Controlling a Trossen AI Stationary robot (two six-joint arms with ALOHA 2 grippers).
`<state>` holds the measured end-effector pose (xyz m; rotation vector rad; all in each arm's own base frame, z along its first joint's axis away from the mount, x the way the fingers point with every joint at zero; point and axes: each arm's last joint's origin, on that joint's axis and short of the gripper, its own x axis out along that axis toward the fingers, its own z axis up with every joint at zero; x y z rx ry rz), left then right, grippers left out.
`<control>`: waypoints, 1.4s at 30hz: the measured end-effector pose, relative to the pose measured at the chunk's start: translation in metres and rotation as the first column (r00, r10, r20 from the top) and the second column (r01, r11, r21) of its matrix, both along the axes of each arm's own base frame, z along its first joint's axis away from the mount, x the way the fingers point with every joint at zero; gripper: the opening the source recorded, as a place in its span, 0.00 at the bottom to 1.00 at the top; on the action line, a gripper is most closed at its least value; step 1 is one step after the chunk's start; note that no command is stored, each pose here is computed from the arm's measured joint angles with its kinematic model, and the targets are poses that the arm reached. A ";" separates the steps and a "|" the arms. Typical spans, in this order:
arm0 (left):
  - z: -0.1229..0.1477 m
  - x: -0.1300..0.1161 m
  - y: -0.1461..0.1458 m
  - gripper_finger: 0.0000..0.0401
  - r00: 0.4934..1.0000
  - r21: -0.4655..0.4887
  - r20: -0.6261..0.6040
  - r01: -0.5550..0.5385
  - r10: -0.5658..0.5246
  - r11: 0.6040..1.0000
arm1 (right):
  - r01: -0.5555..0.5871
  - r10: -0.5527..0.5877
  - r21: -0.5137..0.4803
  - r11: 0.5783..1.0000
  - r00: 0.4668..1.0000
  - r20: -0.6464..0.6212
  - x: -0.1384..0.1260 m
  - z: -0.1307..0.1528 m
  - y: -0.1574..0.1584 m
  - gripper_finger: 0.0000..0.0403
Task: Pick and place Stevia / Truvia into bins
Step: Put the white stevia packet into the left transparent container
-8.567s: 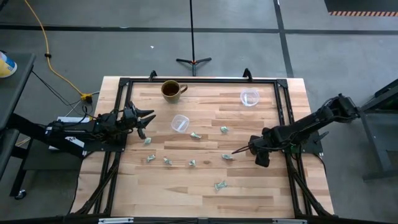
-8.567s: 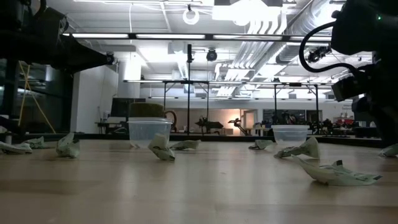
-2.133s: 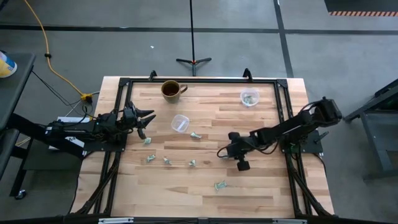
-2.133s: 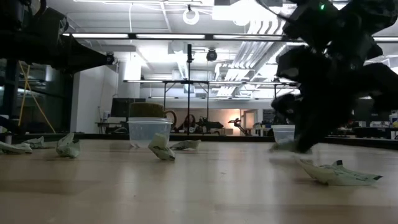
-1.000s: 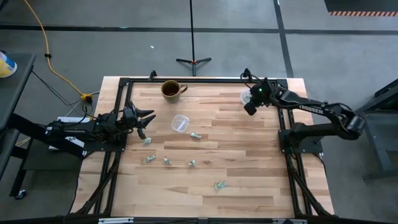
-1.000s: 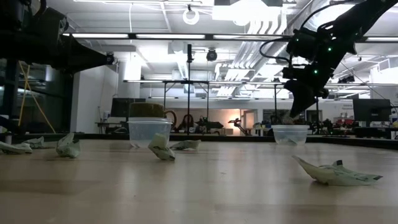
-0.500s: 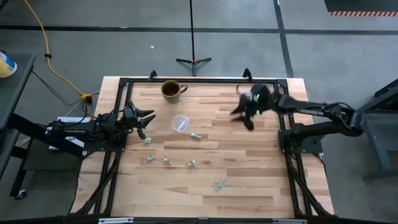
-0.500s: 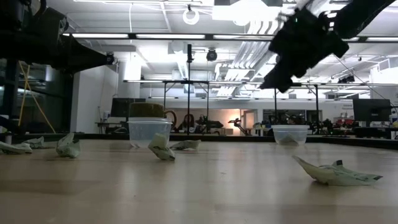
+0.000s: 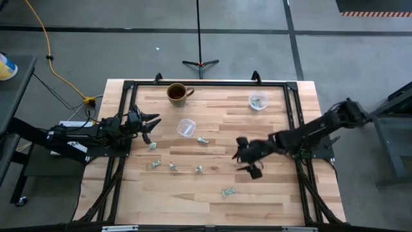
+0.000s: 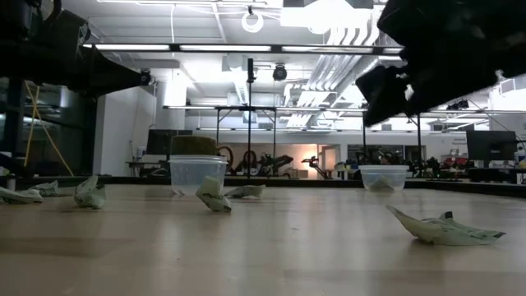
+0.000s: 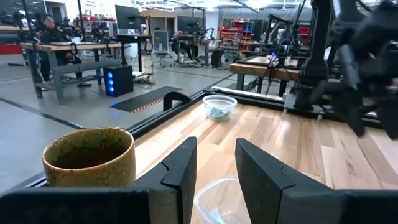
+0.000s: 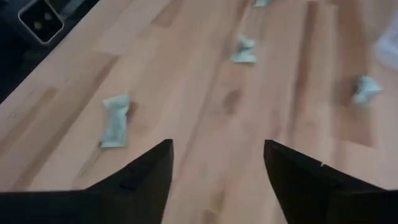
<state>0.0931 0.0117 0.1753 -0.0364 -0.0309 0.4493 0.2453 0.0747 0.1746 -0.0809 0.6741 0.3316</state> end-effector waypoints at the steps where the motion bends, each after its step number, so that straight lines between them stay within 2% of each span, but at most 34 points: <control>1: 0.000 0.000 0.000 0.36 1.000 0.000 0.000 0.000 0.000 1.000 | -0.009 0.009 0.007 1.000 1.000 0.000 0.002 -0.005 0.008 0.62; 5: 0.000 0.000 0.000 0.36 1.000 0.000 0.000 0.000 0.000 1.000 | -0.072 0.070 0.033 0.997 0.996 0.060 0.008 -0.018 0.037 0.63; 9: 0.000 0.000 0.000 0.36 1.000 0.000 0.000 0.000 0.000 1.000 | -0.075 0.074 0.016 0.997 0.996 0.050 0.010 -0.038 0.054 0.61; 14: 0.000 0.000 0.000 0.36 1.000 0.000 0.000 -0.001 0.001 1.000 | -0.051 0.050 0.046 0.998 0.999 0.008 0.012 -0.060 0.065 0.57; 18: 0.000 0.000 0.000 0.36 1.000 0.000 0.000 -0.001 0.001 1.000 | -0.068 0.065 0.061 0.996 0.997 0.040 0.014 -0.068 0.072 0.53; 23: 0.000 0.000 0.000 0.36 1.000 0.000 -0.001 -0.002 0.002 1.000 | -0.068 0.068 0.065 0.996 0.998 0.004 0.012 -0.078 0.077 0.48; 32: -0.001 0.000 0.000 0.36 1.000 0.000 -0.005 -0.003 0.003 1.000 | -0.063 0.063 0.057 0.996 0.998 -0.003 0.012 -0.081 0.077 0.40; 37: 0.000 0.000 0.000 0.36 1.000 0.000 -0.004 -0.003 0.003 1.000 | -0.076 0.078 0.102 0.992 0.997 -0.017 0.012 -0.081 0.079 0.32; 42: 0.000 0.000 0.000 0.36 1.000 0.000 -0.004 -0.003 0.003 1.000 | -0.075 0.067 0.131 0.989 0.996 0.066 0.017 -0.074 0.079 0.32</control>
